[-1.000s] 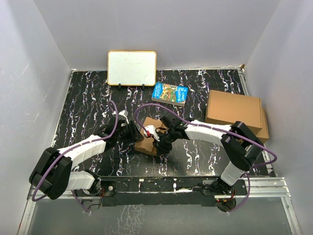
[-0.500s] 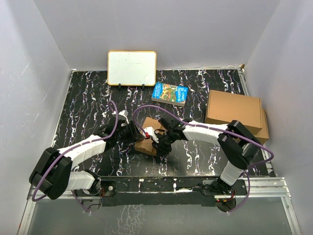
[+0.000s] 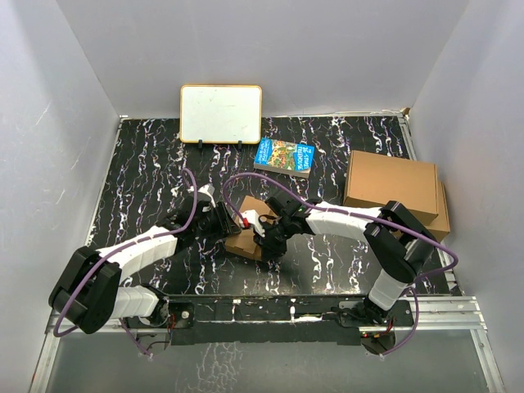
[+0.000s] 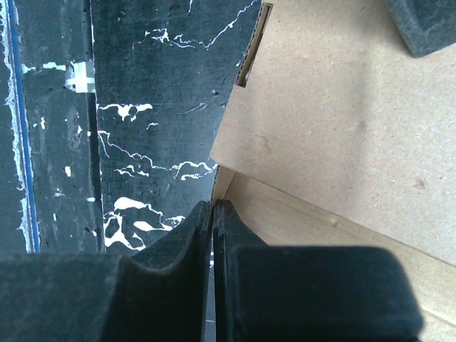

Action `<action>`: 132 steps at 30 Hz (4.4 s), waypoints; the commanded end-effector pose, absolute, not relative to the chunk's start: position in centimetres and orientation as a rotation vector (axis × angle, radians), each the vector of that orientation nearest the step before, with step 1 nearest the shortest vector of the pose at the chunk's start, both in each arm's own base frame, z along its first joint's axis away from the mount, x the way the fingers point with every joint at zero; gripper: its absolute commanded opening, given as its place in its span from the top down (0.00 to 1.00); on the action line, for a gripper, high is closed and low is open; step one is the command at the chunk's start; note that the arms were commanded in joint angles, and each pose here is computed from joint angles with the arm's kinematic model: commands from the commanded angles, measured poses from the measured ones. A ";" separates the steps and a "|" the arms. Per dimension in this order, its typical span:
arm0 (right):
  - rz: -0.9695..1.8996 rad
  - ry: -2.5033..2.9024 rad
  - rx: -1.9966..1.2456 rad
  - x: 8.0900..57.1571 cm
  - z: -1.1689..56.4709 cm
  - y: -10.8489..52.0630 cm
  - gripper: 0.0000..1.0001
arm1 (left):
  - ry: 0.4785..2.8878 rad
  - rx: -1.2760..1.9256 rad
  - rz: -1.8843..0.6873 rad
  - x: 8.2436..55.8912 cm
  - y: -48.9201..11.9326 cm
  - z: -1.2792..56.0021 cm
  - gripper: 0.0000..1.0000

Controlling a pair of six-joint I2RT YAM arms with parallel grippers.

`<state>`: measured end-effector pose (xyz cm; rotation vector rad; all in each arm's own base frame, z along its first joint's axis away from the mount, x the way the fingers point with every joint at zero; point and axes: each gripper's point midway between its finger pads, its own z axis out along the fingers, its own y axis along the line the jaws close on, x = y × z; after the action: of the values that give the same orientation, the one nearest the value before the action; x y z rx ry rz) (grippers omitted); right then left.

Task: Fold the paper box

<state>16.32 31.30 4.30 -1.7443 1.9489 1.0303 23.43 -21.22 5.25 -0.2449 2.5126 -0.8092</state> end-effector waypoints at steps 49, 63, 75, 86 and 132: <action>0.628 1.806 -1.196 34.0 15.1 24.7 0.90 | 2.425 -0.207 -0.746 21.7 -18.3 10.7 0.71; 0.553 1.856 -1.390 40.1 9.7 26.6 0.92 | 2.545 -0.253 -0.921 16.8 -18.8 6.5 0.90; 0.595 1.803 -1.541 35.3 7.8 26.0 0.92 | 2.592 -0.177 -0.796 20.3 -19.6 4.2 0.86; 0.528 1.752 -1.615 31.6 8.6 23.4 0.92 | 2.585 -0.089 -0.554 26.0 -18.4 4.0 0.80; 0.646 2.084 -1.309 36.8 8.5 23.2 0.84 | 2.599 -0.083 -0.652 26.1 -19.1 3.9 0.78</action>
<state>37.85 23.02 6.24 -1.2485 2.1600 0.7025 24.20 -18.18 2.79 -0.1476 2.6286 -0.6381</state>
